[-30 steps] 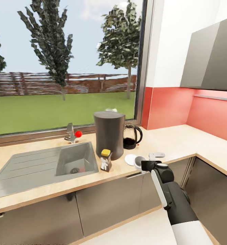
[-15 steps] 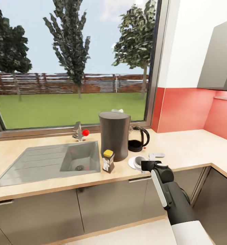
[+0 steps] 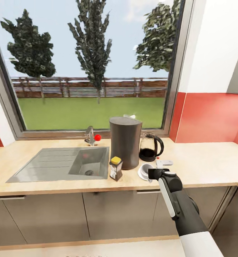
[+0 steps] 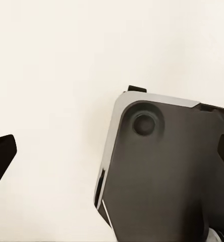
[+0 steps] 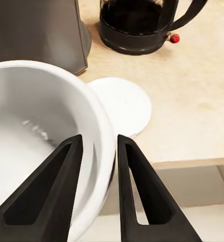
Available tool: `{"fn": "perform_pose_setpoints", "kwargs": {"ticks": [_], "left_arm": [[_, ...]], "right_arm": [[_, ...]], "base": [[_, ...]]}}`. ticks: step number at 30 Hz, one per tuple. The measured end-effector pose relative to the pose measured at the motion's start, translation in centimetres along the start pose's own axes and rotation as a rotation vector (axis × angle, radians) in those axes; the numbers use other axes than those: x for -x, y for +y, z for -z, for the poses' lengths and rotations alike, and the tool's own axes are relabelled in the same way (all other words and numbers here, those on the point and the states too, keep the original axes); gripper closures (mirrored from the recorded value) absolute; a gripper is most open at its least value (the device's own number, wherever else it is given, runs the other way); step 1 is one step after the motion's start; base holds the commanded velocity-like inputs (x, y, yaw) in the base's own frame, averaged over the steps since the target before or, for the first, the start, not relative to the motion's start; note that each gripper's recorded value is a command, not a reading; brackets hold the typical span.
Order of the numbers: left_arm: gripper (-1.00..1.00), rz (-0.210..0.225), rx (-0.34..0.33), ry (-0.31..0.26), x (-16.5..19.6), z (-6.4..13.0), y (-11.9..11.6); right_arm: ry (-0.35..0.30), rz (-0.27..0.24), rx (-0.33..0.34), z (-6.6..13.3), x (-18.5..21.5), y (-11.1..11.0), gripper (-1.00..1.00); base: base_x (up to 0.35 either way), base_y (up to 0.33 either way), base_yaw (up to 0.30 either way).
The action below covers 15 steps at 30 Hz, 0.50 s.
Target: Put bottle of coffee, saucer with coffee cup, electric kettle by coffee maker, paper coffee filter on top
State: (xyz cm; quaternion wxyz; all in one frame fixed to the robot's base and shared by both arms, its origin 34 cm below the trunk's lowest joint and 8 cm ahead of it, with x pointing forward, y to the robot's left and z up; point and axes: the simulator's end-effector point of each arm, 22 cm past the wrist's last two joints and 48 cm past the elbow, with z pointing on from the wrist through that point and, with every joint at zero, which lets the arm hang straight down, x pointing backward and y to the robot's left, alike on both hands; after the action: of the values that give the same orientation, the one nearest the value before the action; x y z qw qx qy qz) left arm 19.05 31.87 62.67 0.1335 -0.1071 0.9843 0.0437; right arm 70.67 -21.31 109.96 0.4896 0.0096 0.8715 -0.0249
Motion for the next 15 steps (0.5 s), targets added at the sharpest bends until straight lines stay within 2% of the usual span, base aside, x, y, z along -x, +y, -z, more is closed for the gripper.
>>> {"fn": "perform_pose_setpoints", "kwargs": {"ticks": [4,7,15], "left_arm": [[-1.00,0.007,0.003,-0.001,0.04,0.00,0.18],[-1.00,0.044,0.013,-0.003,0.09,0.00,0.46],[-1.00,0.055,0.013,-0.003,0.09,0.00,0.35]], "right_arm": [[0.001,0.000,0.000,0.00,-0.05,0.00,1.00],[0.016,0.002,0.001,-0.27,-0.62,0.08,1.00],[0.022,0.002,-0.001,-0.44,-0.87,-0.05,1.00]], "base": [[0.116,-0.241,0.278],[0.174,-0.169,0.258],[0.060,-0.038,0.046]]}}
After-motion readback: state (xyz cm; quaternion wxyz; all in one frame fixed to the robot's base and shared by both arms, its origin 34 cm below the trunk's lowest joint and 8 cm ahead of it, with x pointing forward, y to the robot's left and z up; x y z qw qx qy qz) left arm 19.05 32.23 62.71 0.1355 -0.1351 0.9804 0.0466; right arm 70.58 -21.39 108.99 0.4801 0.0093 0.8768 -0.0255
